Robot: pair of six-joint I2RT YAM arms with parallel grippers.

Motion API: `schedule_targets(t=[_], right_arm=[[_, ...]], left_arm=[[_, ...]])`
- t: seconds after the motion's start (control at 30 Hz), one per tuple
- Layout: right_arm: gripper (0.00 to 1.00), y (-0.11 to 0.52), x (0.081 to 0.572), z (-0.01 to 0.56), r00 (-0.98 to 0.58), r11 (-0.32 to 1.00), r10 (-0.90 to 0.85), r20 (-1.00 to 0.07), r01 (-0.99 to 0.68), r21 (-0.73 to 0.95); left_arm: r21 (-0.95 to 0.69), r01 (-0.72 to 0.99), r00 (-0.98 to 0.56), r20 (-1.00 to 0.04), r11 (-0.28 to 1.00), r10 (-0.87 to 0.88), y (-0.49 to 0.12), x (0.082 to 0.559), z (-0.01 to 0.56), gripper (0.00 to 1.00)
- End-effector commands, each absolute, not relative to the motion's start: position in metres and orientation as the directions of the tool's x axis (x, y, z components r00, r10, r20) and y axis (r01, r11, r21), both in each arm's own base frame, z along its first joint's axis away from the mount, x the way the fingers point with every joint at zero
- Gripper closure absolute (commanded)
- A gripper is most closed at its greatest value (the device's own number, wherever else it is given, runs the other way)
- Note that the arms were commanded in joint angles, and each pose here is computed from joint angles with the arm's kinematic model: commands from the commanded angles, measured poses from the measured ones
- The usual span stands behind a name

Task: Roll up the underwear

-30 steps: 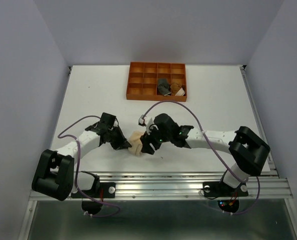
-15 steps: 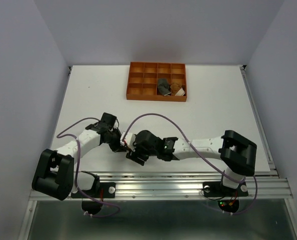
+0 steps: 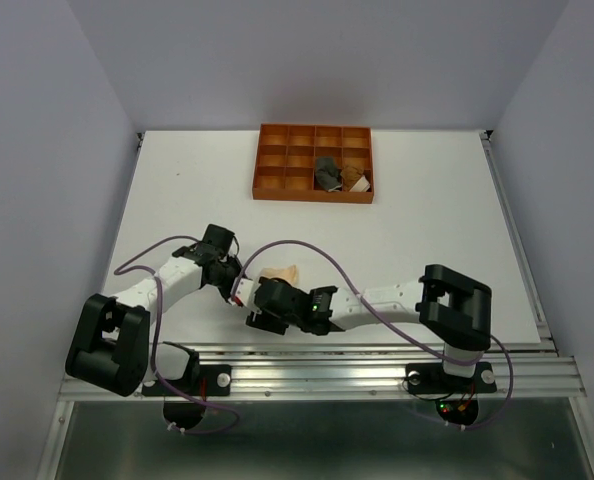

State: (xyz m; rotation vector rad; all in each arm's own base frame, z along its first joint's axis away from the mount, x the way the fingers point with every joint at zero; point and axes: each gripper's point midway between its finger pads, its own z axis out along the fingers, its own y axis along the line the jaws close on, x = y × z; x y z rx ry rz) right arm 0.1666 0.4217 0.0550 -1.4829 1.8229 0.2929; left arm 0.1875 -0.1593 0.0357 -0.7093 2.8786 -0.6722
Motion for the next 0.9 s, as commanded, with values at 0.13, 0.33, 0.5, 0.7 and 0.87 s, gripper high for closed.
schedule_targets(t=[0.13, 0.33, 0.5, 0.7, 0.87], right_arm=[[0.38, 0.415, 0.167, 0.016, -0.055, 0.301, -0.817, -0.574, -0.89, -0.344], [0.59, 0.405, 0.176, -0.001, -0.084, 0.333, -0.843, -0.531, -0.857, -0.393], [0.97, 0.402, 0.174, -0.001, -0.109, 0.354, -0.837, -0.536, -0.855, -0.38], [0.99, 0.416, 0.151, 0.011, -0.113, 0.304, -0.809, -0.576, -0.92, -0.247], [0.99, 0.425, 0.151, 0.021, -0.156, 0.285, -0.792, -0.591, -0.95, -0.13]], left_arm=[[-0.48, -0.435, -0.886, 0.077, 0.762, -0.458, -0.17, 0.178, 0.04, 1.0], [-0.485, -0.445, -0.884, 0.101, 0.753, -0.457, -0.17, 0.174, 0.038, 0.96], [-0.492, -0.439, -0.878, 0.054, 0.752, -0.476, -0.165, 0.183, 0.045, 0.68], [-0.446, -0.436, -0.856, -0.061, 0.781, -0.513, -0.149, 0.202, 0.058, 0.5], [-0.405, -0.468, -0.822, -0.127, 0.785, -0.556, -0.129, 0.213, 0.065, 0.47]])
